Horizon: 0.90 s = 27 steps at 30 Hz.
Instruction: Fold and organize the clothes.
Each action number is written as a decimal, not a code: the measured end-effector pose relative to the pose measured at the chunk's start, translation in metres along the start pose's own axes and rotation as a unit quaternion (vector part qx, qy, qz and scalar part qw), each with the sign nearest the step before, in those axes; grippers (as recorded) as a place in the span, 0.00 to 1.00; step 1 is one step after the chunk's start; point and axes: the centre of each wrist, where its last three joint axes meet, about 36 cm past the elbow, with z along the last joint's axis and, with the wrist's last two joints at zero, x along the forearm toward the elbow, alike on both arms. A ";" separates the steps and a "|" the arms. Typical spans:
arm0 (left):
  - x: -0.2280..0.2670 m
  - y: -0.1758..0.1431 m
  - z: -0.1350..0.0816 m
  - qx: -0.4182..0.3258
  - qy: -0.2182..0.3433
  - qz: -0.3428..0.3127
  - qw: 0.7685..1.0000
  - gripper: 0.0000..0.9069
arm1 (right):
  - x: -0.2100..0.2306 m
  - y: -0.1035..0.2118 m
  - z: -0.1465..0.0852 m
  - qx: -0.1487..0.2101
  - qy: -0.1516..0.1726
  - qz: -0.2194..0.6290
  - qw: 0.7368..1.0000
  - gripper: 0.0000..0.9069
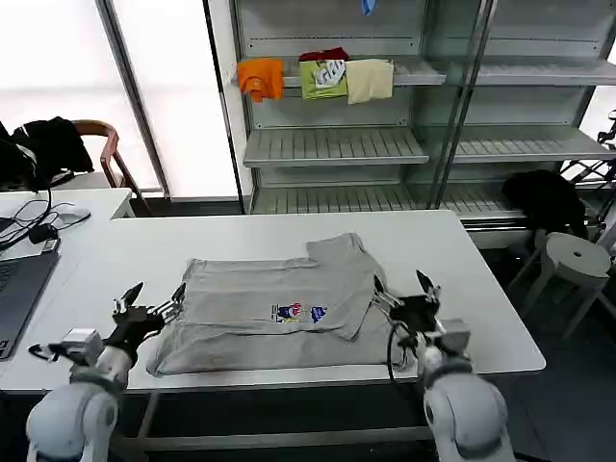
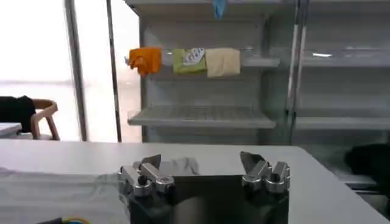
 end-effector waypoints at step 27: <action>-0.174 0.014 0.002 -0.053 0.098 -0.016 0.994 1.00 | -0.209 -0.016 0.042 0.011 0.110 -0.044 0.993 1.00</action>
